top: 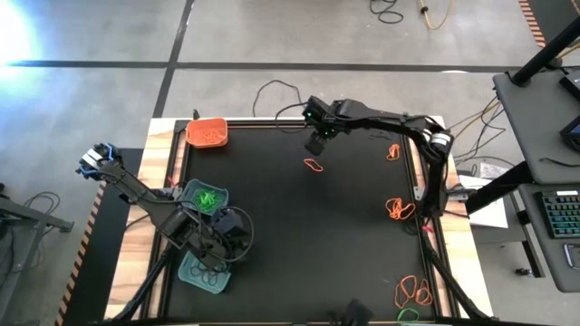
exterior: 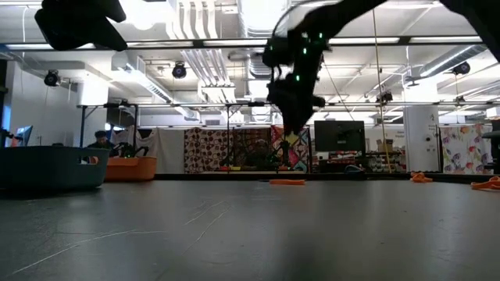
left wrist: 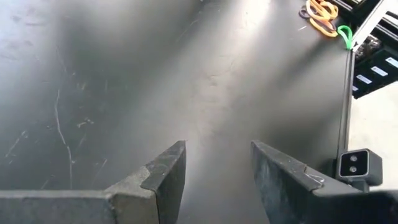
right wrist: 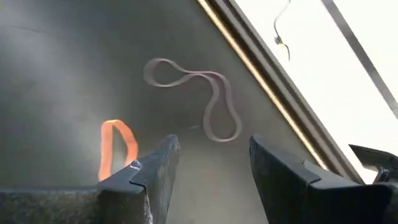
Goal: Sort rubber bands into baskets
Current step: Put the purple rubber band into the green bin
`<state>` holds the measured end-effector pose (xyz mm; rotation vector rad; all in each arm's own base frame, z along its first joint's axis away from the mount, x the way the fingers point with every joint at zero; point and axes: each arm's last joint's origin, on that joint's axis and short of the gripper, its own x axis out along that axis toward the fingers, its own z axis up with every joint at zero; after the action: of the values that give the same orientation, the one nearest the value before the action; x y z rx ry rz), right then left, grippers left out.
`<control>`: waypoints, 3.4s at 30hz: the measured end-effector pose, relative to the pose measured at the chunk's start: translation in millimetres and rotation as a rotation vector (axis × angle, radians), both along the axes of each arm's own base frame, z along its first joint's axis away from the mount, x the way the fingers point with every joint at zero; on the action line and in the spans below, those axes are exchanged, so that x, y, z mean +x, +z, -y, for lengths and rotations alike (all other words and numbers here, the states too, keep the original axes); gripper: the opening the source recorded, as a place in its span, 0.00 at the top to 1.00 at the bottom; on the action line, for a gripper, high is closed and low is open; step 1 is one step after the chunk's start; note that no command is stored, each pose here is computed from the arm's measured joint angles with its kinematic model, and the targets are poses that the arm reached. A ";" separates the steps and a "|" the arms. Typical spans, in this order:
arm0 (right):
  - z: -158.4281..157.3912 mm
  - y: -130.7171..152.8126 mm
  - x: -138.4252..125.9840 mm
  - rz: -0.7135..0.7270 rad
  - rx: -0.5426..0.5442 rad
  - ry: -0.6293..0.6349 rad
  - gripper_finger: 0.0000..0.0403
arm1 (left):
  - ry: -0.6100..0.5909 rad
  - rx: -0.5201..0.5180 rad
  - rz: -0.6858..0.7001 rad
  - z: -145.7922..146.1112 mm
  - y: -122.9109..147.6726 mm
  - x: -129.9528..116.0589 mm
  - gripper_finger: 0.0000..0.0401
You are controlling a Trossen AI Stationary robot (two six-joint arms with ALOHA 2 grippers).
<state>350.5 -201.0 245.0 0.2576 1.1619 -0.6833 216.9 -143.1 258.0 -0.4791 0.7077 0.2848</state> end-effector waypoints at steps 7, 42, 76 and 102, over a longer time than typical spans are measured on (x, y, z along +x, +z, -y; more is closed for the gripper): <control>43.4 -49.3 -1.5 0.068 0.142 -0.039 0.53 | -0.089 -0.072 -0.078 2.6 -1.8 -2.8 0.59; 73.8 -118.5 -5.5 -0.045 0.253 -0.145 0.50 | 0.118 0.280 -0.022 -78.1 20.0 -65.7 0.59; -127.0 -60.3 89.3 0.205 0.273 0.156 0.97 | 0.377 -0.010 0.415 -133.1 3.1 -136.9 0.81; 55.6 -85.8 15.0 0.104 0.132 -0.282 0.55 | 0.389 0.014 0.445 -114.7 -2.1 -87.6 0.81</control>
<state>365.5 -256.6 159.2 0.5704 1.0828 -0.8308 129.3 -28.4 255.9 -0.6406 0.1738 0.5272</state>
